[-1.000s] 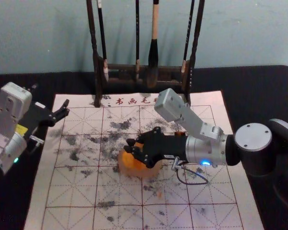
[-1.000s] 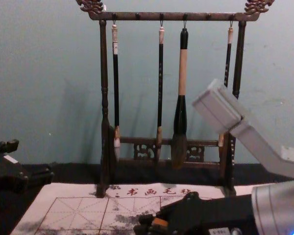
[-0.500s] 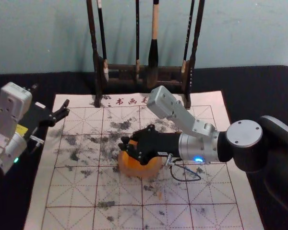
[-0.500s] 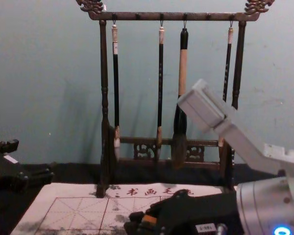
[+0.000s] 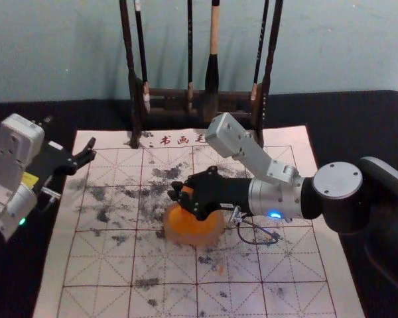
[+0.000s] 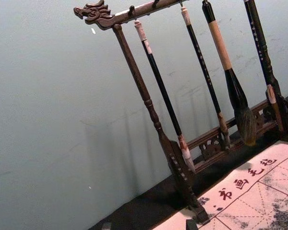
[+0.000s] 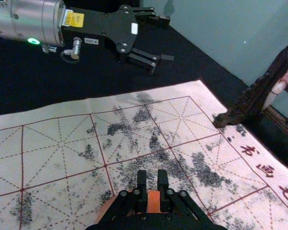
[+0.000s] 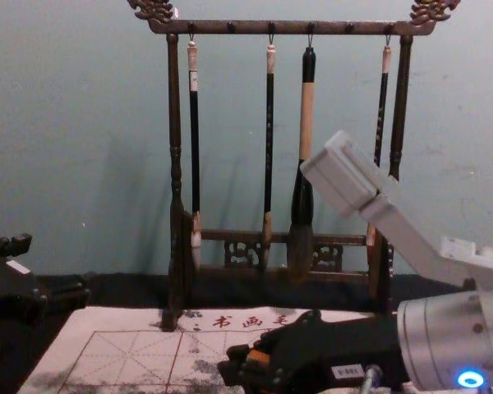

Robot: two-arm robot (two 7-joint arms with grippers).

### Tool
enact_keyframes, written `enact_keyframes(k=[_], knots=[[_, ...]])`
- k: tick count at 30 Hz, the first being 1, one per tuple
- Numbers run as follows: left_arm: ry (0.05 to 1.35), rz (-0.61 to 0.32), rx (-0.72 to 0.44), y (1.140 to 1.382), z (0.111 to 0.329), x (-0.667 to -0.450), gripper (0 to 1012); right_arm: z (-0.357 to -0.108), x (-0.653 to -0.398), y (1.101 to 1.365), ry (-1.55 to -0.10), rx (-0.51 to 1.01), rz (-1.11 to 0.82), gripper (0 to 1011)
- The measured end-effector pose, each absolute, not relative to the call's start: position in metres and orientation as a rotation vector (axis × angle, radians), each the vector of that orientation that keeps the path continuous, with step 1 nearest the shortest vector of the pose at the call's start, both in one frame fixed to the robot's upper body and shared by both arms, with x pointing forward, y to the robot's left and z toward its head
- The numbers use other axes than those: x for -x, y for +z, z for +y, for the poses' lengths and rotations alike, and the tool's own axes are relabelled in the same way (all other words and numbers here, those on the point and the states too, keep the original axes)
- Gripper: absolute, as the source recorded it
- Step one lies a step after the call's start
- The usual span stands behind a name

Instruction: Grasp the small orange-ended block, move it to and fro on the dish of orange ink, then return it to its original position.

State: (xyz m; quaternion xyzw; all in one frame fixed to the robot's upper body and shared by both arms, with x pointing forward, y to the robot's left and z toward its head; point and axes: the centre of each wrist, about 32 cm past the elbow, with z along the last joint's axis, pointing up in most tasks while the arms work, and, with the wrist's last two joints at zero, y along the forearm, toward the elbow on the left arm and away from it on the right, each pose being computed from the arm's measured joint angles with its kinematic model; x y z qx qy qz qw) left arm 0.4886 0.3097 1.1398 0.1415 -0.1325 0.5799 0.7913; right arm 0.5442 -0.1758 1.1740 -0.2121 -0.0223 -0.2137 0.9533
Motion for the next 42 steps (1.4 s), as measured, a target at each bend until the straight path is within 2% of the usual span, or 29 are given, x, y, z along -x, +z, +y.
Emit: enact_keyframes(k=[25, 35, 42], knots=[[1.248, -0.285, -0.304, 1.140, 0.310, -0.489, 1001, -0.187, -0.544, 1.178, -0.484, 0.424, -0.035, 111], [1.248, -0.285, -0.304, 1.140, 0.310, -0.489, 1001, -0.192, -0.541, 1.195, -0.541, 0.358, 0.038, 111], [1.248, -0.285, -0.304, 1.140, 0.310, -0.489, 1001, -0.205, -0.532, 1.209, -0.642, 0.313, 0.088, 111]])
